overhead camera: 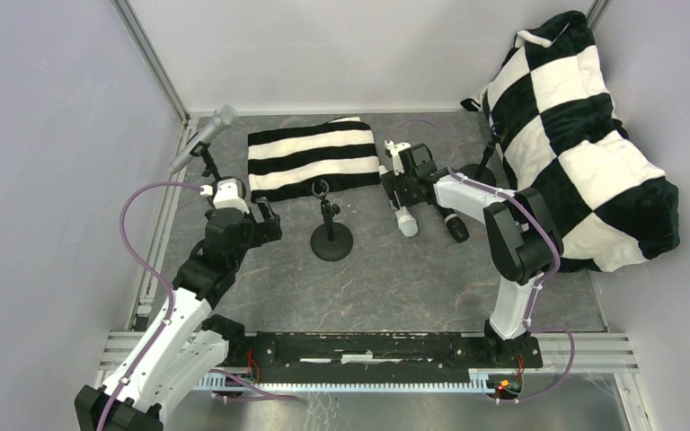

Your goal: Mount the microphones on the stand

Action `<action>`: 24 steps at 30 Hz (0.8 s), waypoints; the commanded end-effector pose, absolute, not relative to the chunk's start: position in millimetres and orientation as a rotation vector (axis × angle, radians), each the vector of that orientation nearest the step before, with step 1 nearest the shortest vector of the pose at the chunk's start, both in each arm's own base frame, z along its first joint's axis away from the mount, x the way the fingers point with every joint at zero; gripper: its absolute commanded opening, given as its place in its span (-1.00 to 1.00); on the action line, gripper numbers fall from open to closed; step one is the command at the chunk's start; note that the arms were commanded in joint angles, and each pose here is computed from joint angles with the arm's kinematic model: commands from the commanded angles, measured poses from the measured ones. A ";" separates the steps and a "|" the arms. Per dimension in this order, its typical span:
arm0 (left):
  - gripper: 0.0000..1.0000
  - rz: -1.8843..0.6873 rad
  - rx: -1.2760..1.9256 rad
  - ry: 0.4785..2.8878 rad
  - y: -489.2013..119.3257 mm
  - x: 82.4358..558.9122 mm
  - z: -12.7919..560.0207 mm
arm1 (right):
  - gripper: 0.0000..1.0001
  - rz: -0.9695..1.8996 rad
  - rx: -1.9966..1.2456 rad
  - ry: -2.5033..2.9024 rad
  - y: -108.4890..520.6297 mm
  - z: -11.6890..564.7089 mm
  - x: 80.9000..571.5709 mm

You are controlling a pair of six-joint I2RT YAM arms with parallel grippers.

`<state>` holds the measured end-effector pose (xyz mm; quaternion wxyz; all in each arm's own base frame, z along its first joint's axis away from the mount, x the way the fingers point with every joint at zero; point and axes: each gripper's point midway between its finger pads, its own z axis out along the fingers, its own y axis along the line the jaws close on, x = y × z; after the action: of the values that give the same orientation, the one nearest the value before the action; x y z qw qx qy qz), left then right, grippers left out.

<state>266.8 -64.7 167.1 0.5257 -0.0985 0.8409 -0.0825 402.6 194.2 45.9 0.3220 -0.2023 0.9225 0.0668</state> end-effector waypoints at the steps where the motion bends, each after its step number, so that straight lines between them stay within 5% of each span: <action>1: 1.00 -0.209 -0.250 1.947 -64.4 272.2 191.4 | 0.38 0.201 -0.540 2.406 204.8 46.1 418.1; 11: 1.00 -0.225 -0.230 1.939 -67.1 271.9 194.3 | 0.10 0.154 -0.595 2.482 195.2 11.2 407.4; 16: 1.00 -0.253 -0.213 1.927 -71.8 272.7 199.7 | -0.34 0.222 -0.613 2.447 198.0 21.1 402.5; 20: 1.00 -0.307 -0.190 1.932 -80.1 270.0 204.6 | -0.92 0.295 -0.613 2.301 206.0 67.1 408.5; 24: 1.00 -0.331 -0.165 1.936 -83.2 265.1 218.0 | -1.00 0.353 -0.665 2.135 213.7 117.9 405.6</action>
<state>265.2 -74.5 179.3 0.5272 -0.0851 0.8383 -0.1096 390.3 195.1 37.6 0.3127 -0.2368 0.9147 0.0977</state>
